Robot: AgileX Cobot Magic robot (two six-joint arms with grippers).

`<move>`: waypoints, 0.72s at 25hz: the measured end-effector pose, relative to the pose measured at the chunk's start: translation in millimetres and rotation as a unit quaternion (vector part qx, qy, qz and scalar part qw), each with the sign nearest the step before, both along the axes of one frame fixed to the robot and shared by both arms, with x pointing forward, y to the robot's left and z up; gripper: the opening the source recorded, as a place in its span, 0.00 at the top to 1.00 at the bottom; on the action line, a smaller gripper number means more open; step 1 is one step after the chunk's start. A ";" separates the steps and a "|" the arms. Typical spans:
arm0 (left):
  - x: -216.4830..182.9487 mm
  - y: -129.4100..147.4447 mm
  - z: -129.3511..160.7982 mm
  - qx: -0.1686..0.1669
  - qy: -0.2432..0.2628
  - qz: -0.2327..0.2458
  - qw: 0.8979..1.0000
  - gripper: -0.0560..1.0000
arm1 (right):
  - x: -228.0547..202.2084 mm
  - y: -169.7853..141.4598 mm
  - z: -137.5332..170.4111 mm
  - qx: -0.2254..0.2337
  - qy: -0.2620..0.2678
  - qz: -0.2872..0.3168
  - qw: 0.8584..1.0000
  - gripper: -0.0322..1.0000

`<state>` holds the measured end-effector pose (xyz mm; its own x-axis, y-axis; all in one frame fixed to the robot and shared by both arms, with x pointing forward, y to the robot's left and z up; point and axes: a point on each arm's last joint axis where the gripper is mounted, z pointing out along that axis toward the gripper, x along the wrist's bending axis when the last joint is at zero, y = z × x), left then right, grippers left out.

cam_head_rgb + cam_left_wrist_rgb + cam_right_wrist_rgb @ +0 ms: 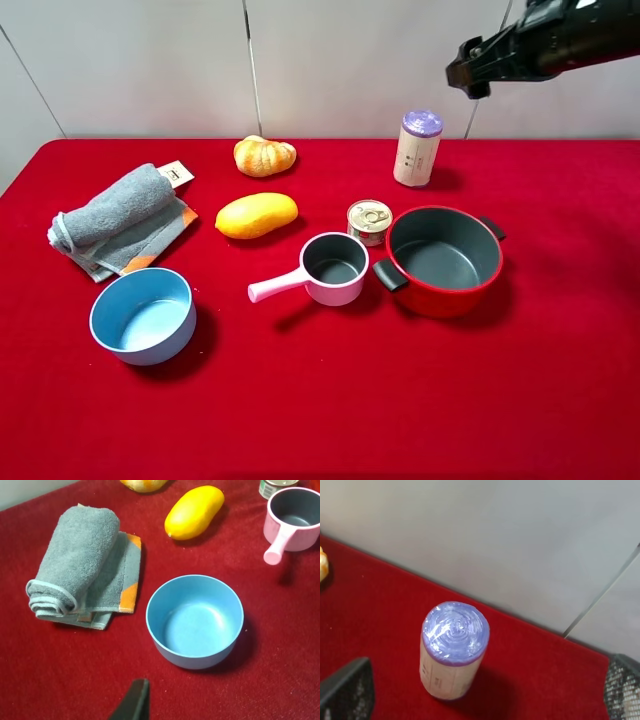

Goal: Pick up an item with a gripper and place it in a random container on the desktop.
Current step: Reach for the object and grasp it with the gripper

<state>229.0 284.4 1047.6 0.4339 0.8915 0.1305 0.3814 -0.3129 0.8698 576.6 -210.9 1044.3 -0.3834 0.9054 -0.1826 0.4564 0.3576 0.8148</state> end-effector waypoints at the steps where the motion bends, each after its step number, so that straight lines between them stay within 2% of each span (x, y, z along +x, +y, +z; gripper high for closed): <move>1: 0.0 0.0 0.0 0.000 0.000 0.000 1.000 0.01 | 2.5 3.3 -0.9 0.000 0.001 0.004 1.000 0.30; 9: 0.0 0.0 0.0 0.000 0.000 0.000 1.000 0.01 | 27.4 25.4 -4.9 0.005 0.003 0.021 1.000 0.30; 18: 0.0 0.0 0.0 0.000 0.000 0.000 1.000 0.01 | 59.8 36.7 -25.8 0.003 0.044 0.024 0.999 0.30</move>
<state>229.0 284.4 1047.6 0.4339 0.8915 0.1305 0.3814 -0.3129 0.8698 636.4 -174.2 1018.5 -0.4415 0.8862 -0.1407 0.5092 0.3766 0.7739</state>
